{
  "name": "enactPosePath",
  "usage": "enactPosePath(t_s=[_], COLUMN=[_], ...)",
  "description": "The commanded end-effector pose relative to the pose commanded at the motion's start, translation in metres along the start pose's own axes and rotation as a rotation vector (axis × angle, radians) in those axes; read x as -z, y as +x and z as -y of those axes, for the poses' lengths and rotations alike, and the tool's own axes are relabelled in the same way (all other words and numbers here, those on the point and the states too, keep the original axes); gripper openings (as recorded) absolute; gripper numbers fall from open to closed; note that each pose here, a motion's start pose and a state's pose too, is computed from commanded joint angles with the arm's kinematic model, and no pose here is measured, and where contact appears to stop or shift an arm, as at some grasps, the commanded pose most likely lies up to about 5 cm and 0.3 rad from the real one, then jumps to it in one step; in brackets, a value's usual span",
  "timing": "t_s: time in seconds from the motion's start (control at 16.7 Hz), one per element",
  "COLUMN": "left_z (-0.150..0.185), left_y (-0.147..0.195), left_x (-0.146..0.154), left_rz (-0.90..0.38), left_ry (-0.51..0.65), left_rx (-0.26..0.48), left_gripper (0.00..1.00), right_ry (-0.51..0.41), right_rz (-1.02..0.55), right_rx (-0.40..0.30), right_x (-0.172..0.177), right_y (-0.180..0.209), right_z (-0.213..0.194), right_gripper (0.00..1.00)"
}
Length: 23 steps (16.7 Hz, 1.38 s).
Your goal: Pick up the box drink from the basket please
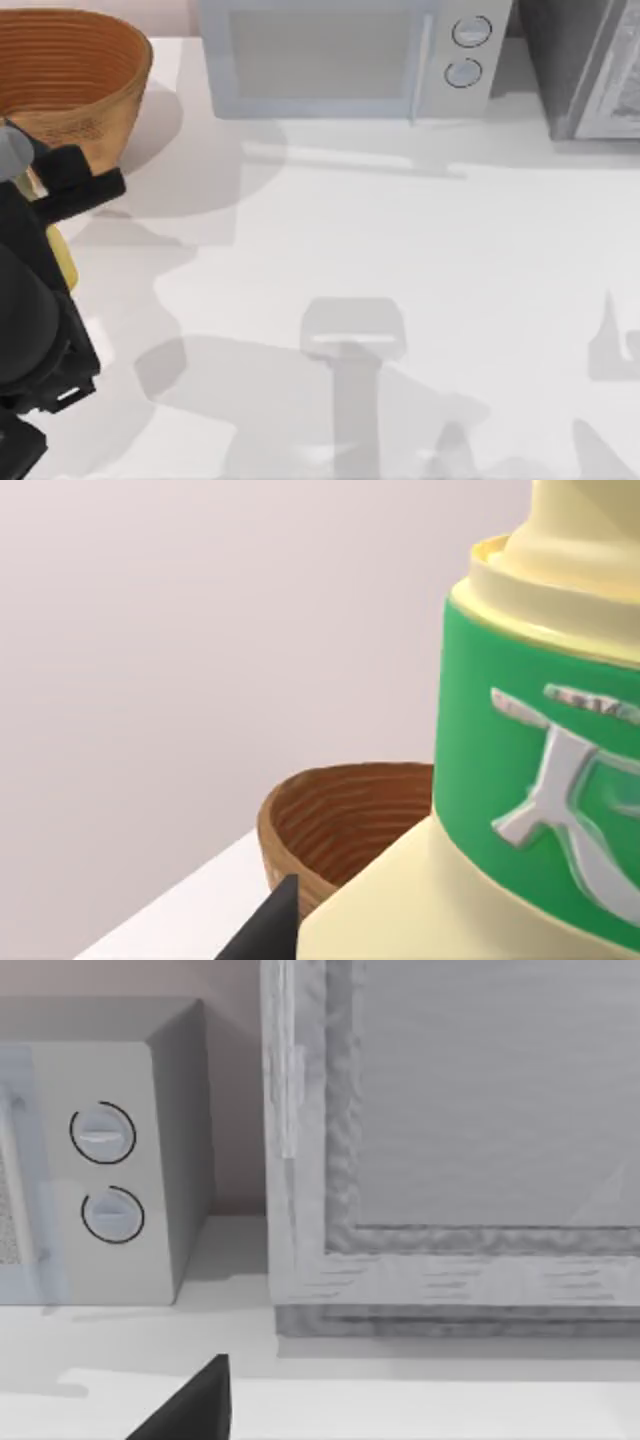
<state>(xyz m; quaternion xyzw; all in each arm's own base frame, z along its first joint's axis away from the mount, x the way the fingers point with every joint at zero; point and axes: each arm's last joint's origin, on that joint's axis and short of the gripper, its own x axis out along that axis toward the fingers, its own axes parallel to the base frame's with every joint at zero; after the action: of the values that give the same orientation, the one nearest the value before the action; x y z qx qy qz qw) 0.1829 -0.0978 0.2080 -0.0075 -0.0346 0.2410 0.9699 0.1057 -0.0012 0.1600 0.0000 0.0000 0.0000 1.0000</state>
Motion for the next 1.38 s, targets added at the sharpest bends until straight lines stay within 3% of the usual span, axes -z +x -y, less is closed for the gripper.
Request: enactPosePath(t_s=[0.36, 0.78, 1.38], left_z=[0.029, 0.029, 0.023], left_y=[-0.014, -0.012, 0.025], left_x=[0.022, 0.026, 0.073], left_rz=[-0.042, -0.044, -0.044], left_ry=[0.036, 0.043, 0.037], left_rx=[-0.098, -0.104, -0.101], left_gripper=[0.0, 0.0, 0.0], right_ry=[0.0, 0.0, 0.0], right_rz=[0.0, 0.0, 0.0], right_rx=[0.0, 0.0, 0.0], right_x=[0.0, 0.0, 0.0], right_y=[0.0, 0.0, 0.0], right_z=[0.0, 0.0, 0.0], right_gripper=[1.0, 1.0, 1.0])
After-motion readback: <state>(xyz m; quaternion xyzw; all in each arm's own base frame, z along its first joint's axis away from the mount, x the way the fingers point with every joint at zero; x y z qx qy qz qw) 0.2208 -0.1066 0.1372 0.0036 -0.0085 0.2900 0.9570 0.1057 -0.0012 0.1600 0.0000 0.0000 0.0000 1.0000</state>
